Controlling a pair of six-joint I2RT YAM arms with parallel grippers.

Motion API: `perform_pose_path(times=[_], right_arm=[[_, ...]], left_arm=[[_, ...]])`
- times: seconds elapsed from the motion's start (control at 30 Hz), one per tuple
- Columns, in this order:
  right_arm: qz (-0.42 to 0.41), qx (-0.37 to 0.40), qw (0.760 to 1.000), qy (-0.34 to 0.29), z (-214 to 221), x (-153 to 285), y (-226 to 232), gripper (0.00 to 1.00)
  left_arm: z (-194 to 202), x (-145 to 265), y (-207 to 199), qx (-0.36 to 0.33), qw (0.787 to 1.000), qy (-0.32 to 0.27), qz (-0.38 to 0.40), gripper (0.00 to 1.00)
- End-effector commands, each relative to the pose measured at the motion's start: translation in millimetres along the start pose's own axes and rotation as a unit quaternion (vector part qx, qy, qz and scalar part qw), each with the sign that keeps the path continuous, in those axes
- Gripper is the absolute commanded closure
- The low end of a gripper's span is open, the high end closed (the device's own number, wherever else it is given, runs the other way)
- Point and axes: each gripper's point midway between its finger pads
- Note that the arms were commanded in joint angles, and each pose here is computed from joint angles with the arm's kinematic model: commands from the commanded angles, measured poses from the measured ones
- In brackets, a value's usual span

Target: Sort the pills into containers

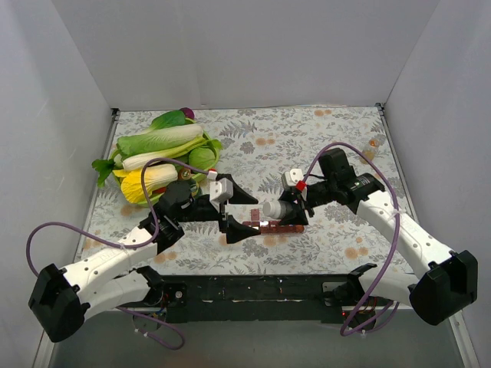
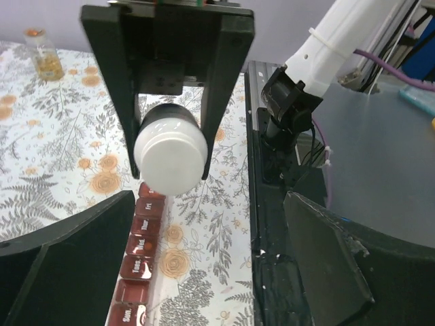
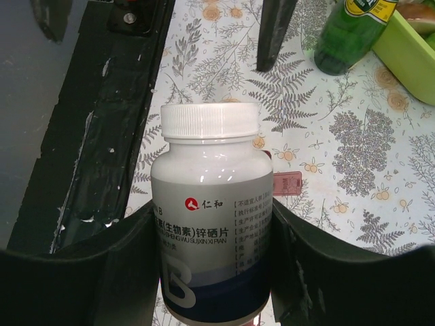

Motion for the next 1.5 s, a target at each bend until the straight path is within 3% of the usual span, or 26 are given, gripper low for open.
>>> perform_pose_path(times=[0.0,0.1,0.33,0.53,0.77,0.8,0.87,0.9,0.93,1.07,1.17,1.2,1.27,1.3,1.33,1.4,1.43,1.47], right_arm=[[-0.014,0.018,1.0,-0.013,-15,-2,3,0.99],[-0.014,0.016,1.0,-0.009,-13,-3,2,0.99],[-0.011,0.014,1.0,-0.006,-10,-4,2,0.99],[-0.01,0.015,1.0,-0.006,-9,-4,3,0.99],[-0.011,0.014,1.0,-0.005,-9,-5,2,0.99],[-0.01,0.013,1.0,-0.004,-8,-5,2,0.99],[-0.005,0.014,1.0,-0.001,-6,-4,1,0.99],[-0.004,0.013,1.0,0.001,-5,-5,0,0.99],[0.0,0.014,1.0,0.003,-4,-4,0,0.99],[0.052,0.029,0.998,0.025,3,0,-17,0.99],[0.087,0.035,0.995,0.037,10,4,-26,0.99],[0.096,0.041,0.994,0.038,10,5,-29,0.99],[0.11,0.041,0.992,0.045,12,7,-32,0.99],[0.112,0.041,0.992,0.046,13,8,-33,0.99],[0.113,0.039,0.992,0.047,16,8,-33,0.99],[0.112,0.04,0.992,0.045,16,7,-32,0.99],[0.111,0.041,0.992,0.044,15,7,-31,0.99],[0.108,0.037,0.992,0.044,18,6,-30,0.99]], left_arm=[[-10,-13,3,-0.109,0.994,-0.003,-0.008,0.08],[-13,-21,6,-0.137,0.99,-0.002,-0.025,0.11],[-15,-28,21,-0.136,0.989,0.008,-0.063,0.26],[-5,-31,25,-0.127,0.989,0.027,-0.067,0.3],[0,-36,24,-0.115,0.991,0.046,-0.053,0.55],[0,-36,24,-0.111,0.991,0.046,-0.053,0.67],[1,-37,23,-0.096,0.993,0.047,-0.052,0.77],[-4,-38,22,-0.087,0.994,0.043,-0.052,0.93],[0,-38,22,-0.068,0.995,0.051,-0.055,1.0],[4,-35,37,0.05,0.988,0.068,-0.132,1.0],[7,-32,42,0.201,0.96,0.064,-0.182,1.0],[6,-33,39,0.278,0.94,0.056,-0.189,1.0],[4,-34,37,0.352,0.914,0.043,-0.197,1.0],[3,-32,43,0.395,0.892,0.027,-0.22,1.0],[1,-32,43,0.469,0.852,0.01,-0.233,1.0],[3,-30,46,0.533,0.807,0.003,-0.254,1.0],[7,-30,48,0.579,0.769,0.002,-0.271,1.0],[1,-31,49,0.594,0.757,-0.003,-0.272,1.0]])
Point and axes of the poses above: each gripper's point midway between its finger pads, its own x axis back along the fingers, its own y axis along the line the jaws close on, z = x × y, and after that the axes turned 6 degrees about -x, right-handed
